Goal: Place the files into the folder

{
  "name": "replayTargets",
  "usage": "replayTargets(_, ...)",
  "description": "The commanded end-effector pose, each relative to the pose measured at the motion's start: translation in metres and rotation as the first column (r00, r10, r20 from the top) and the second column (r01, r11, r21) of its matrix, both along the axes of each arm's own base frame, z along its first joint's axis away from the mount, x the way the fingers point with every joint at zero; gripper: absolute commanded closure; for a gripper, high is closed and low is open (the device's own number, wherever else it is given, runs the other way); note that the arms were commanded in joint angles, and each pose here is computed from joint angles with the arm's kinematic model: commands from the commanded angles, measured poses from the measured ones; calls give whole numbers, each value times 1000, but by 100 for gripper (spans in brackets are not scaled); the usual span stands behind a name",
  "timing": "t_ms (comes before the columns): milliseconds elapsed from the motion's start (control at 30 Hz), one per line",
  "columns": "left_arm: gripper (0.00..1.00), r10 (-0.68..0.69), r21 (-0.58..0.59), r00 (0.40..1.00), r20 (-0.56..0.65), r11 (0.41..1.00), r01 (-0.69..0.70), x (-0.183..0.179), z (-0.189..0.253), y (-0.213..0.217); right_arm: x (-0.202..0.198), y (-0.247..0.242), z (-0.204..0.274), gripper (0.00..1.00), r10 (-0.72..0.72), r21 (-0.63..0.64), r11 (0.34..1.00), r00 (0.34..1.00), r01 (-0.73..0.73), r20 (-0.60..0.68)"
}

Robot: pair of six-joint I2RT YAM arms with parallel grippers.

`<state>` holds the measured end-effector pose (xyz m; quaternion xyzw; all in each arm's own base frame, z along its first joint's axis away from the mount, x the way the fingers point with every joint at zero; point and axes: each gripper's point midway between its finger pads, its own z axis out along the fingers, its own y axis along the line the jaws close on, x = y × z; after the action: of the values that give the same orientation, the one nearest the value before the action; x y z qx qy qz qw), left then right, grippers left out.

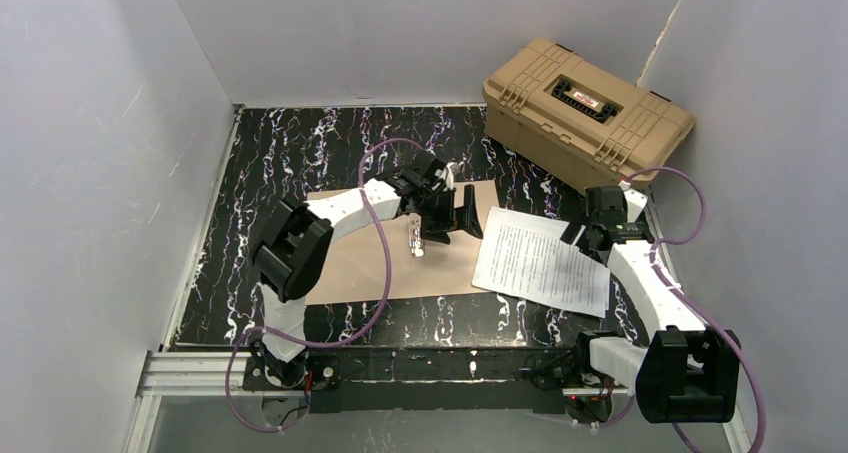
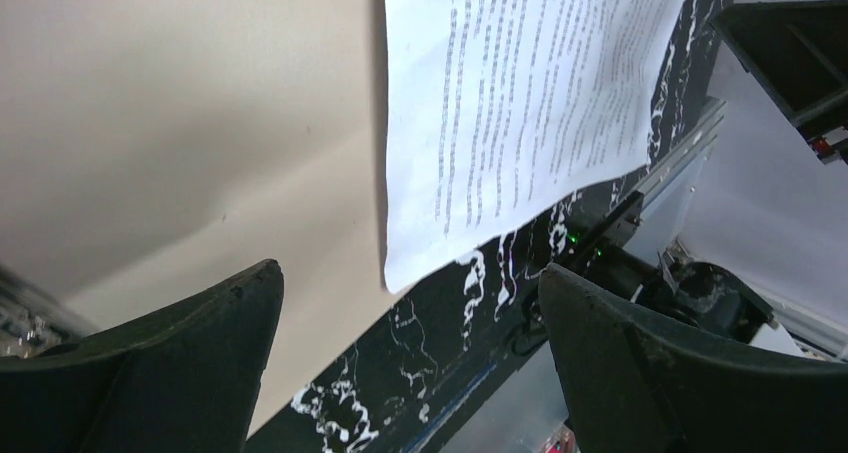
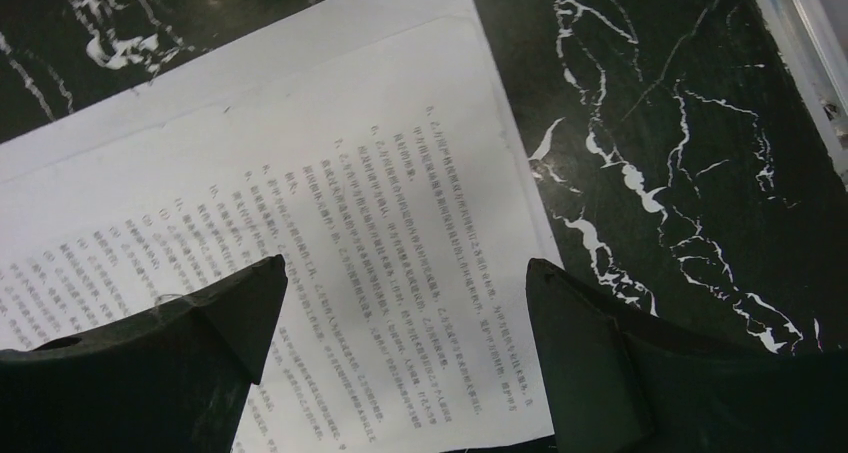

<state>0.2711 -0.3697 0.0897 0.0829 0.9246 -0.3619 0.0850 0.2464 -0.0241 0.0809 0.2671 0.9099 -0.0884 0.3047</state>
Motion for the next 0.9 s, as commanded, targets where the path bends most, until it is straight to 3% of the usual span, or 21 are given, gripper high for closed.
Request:
replayTargets(0,2,-16,26,999,30,1000,15,11,3,-15,5,-24,-5,1,-98,5,995,994,98,39)
replayTargets(433,2,-95,111,995,-9,989,96,17,-36,-33,-3,-47,-39,1,-181,132,975,983,176,29)
replayTargets(867,5,-104,172,990,-98,978,120,4,-70,-23,-20,10,-63,3,-85,405,911,996,72,15)
